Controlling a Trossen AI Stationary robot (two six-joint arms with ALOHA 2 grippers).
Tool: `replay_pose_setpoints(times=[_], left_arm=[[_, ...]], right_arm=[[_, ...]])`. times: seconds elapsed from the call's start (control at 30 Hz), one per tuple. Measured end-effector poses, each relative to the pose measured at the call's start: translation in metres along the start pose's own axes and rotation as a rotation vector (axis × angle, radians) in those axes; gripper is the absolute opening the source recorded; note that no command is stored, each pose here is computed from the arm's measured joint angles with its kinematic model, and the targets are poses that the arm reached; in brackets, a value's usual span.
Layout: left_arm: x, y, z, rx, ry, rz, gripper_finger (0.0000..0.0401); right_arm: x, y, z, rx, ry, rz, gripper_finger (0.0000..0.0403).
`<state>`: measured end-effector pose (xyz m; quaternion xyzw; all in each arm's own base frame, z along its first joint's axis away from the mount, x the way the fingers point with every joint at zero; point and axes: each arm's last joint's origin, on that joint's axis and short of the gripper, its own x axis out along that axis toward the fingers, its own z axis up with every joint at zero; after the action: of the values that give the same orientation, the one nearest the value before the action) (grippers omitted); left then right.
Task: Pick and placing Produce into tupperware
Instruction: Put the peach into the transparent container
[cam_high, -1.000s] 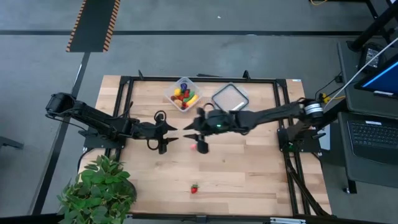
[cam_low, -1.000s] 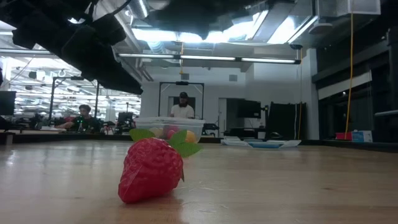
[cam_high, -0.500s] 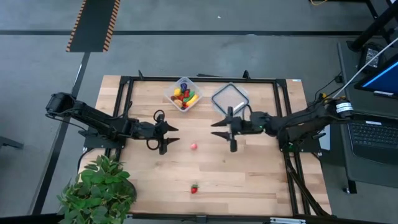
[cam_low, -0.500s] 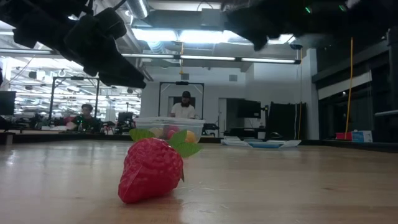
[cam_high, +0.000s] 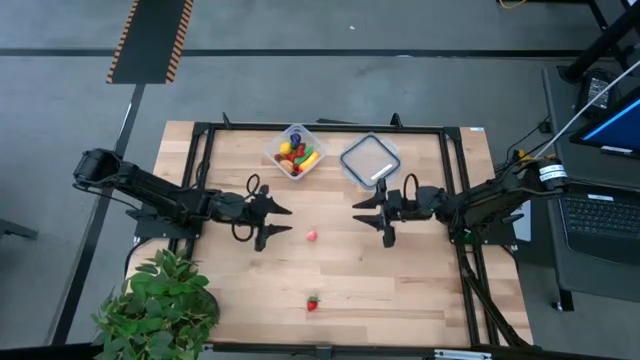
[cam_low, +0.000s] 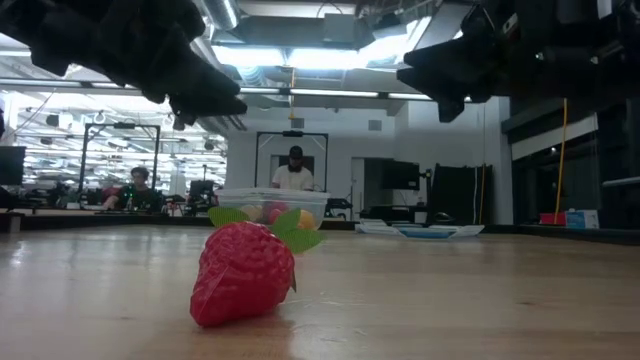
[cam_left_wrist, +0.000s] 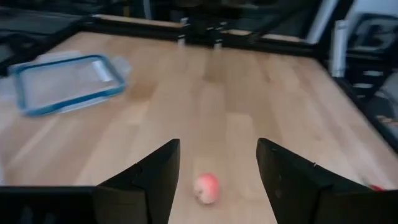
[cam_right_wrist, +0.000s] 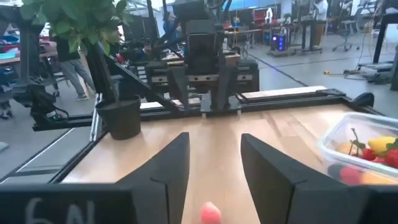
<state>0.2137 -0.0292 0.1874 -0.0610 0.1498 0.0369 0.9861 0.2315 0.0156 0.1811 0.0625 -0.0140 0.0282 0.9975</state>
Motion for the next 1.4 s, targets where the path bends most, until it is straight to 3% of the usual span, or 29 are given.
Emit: replay_pose_setpoints(times=[0.2, 0.33, 0.6, 0.93, 1.4], left_arm=[[0.009, -0.007, -0.005, 0.014, 0.048, -0.062, 0.0206], [0.028, -0.015, -0.005, 0.066, 0.127, -0.060, 0.0206], [0.071, -0.027, -0.002, 0.201, 0.371, -0.026, 0.0206], [0.111, -0.038, 0.008, 0.314, 0.554, -0.020, 0.0206], [0.138, -0.019, -0.016, 0.318, 0.719, 0.010, 0.0206]], right_arm=[[0.004, -0.003, 0.006, -0.069, -0.029, -0.086, 0.0145], [0.005, -0.003, 0.005, -0.078, -0.009, -0.084, 0.0145], [0.003, -0.005, -0.011, -0.054, 0.152, -0.102, 0.0145], [0.003, -0.005, -0.012, -0.004, 0.164, -0.088, 0.0145], [0.003, -0.004, -0.012, 0.001, 0.168, -0.060, 0.0145]])
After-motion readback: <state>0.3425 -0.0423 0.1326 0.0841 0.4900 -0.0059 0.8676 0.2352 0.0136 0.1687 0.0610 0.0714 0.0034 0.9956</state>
